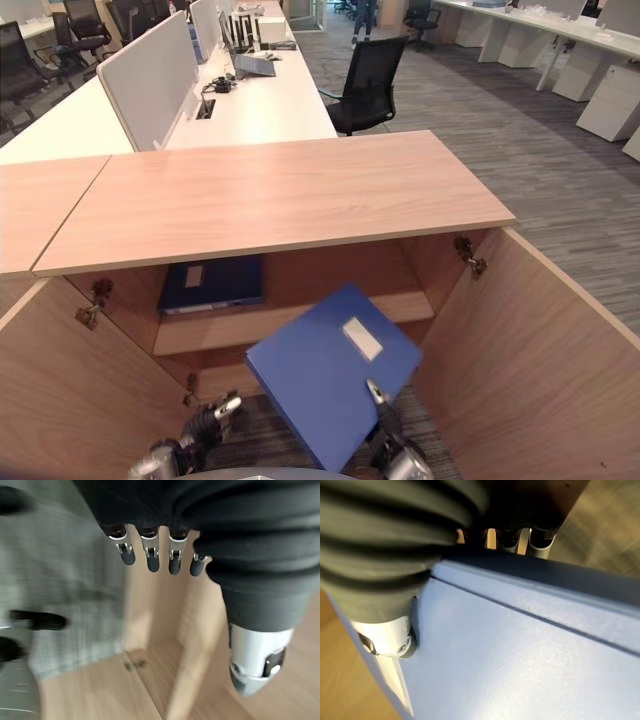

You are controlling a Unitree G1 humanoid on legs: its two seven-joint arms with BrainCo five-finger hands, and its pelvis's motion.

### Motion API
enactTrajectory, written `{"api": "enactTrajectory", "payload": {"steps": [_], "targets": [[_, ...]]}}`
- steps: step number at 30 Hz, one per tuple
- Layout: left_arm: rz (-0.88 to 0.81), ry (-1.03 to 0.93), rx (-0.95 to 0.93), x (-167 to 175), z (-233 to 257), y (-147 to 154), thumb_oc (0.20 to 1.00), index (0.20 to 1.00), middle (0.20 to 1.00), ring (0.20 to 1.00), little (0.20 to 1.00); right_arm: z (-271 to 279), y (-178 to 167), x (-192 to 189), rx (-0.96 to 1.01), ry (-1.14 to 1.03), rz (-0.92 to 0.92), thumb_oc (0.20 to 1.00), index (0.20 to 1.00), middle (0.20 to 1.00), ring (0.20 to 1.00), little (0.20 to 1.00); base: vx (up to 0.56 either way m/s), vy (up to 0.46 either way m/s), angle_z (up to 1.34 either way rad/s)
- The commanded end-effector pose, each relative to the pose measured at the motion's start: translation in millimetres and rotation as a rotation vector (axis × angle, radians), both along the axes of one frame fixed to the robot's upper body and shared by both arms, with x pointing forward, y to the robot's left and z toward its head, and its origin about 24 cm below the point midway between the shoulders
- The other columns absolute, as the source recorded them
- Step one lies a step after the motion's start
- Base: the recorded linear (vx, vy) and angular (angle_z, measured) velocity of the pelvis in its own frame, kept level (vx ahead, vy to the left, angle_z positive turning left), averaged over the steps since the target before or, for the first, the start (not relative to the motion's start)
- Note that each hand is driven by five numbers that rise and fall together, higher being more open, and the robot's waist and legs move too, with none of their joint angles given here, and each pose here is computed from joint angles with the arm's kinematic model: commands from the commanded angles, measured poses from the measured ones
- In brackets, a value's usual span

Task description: Put the empty folder in the office cabinet

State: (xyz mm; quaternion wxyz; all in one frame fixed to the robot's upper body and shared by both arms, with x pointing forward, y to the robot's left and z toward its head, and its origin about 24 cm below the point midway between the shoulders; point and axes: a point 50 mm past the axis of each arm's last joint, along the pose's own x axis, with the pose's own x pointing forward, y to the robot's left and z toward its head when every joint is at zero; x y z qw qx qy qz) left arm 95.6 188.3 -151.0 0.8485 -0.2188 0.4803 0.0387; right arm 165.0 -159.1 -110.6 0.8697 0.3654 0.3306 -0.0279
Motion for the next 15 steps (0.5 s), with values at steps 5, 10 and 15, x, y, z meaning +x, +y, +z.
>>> {"api": "enactTrajectory", "payload": {"steps": [5,10,15], "targets": [[0.147,-0.027,0.101,27.4,2.8,19.1,1.0,1.0,1.0,1.0,1.0,85.3,5.1,86.2,-0.052,-0.475,0.046,0.2,0.2,0.2,0.2,0.2,0.06,-0.218,0.11],[0.178,0.006,0.109,19.5,-1.1,19.9,1.0,1.0,1.0,1.0,1.0,125.6,-10.5,104.4,-0.098,-0.655,0.007,0.2,0.2,0.2,0.2,0.2,0.05,-0.258,0.23],[0.189,-0.033,0.109,33.3,2.5,14.6,1.0,1.0,1.0,1.0,1.0,171.0,-25.6,122.6,-0.158,-0.844,-0.031,0.2,0.2,0.2,0.2,0.2,-0.03,-0.228,0.14]]}}
